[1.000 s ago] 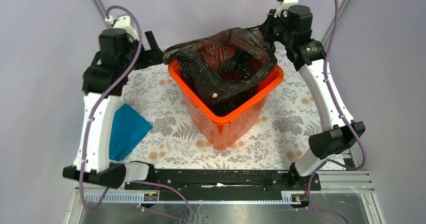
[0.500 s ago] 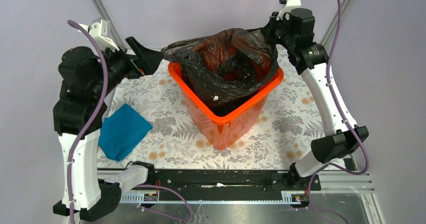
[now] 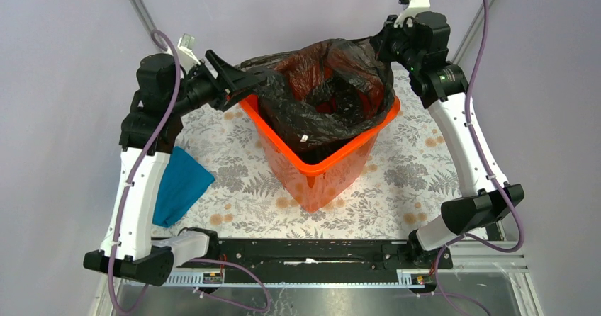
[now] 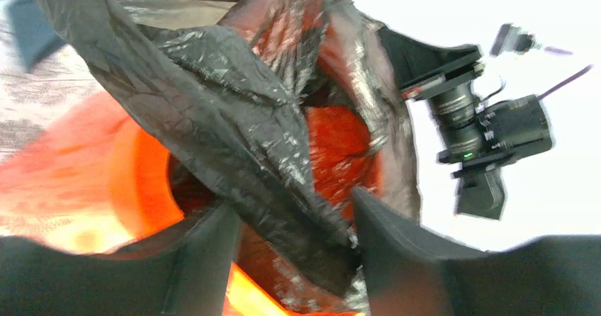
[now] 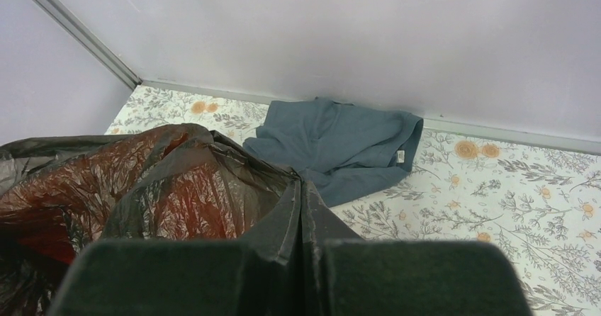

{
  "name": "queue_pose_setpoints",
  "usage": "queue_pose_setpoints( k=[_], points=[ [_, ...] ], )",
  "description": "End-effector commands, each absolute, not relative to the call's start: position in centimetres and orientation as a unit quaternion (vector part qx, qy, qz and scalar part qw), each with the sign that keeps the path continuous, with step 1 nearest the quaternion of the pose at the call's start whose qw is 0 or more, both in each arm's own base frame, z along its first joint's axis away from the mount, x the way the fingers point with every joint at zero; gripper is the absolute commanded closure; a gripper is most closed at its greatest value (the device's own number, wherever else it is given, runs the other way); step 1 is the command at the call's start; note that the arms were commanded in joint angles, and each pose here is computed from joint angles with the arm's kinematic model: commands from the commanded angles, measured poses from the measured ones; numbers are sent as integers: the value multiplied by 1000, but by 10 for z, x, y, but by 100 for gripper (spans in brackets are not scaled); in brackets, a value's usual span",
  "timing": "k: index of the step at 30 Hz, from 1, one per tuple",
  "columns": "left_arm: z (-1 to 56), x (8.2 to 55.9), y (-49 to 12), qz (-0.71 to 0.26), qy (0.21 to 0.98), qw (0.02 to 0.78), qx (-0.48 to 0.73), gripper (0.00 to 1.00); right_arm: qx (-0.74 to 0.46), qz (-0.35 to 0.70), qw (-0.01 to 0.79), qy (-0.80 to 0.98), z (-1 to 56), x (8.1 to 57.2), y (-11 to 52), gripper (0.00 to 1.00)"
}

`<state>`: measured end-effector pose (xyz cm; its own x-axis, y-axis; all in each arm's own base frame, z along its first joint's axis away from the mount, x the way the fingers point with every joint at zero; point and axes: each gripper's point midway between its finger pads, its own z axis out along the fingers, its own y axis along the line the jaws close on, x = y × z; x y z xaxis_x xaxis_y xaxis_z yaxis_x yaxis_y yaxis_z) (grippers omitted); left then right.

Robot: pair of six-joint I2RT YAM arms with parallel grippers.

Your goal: Put the trash bags into the trash bin

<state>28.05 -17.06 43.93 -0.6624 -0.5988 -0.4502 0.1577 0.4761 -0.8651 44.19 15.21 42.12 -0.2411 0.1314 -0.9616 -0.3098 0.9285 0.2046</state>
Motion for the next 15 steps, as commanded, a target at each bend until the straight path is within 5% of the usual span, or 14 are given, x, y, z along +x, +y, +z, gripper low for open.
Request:
queue_pose_setpoints(
  k=[1,5,15],
  points=[
    [474,264,-173,-529,726,425,-112,49,-53,186,642,742,445,435,147,100],
    [463,246,-172,-524,730,431,-81,69,-48,171,644,744,443,434,141,100],
    [372,217,-149,-439,787,422,-98,82,-55,199,635,745,431,451,157,100]
  ],
)
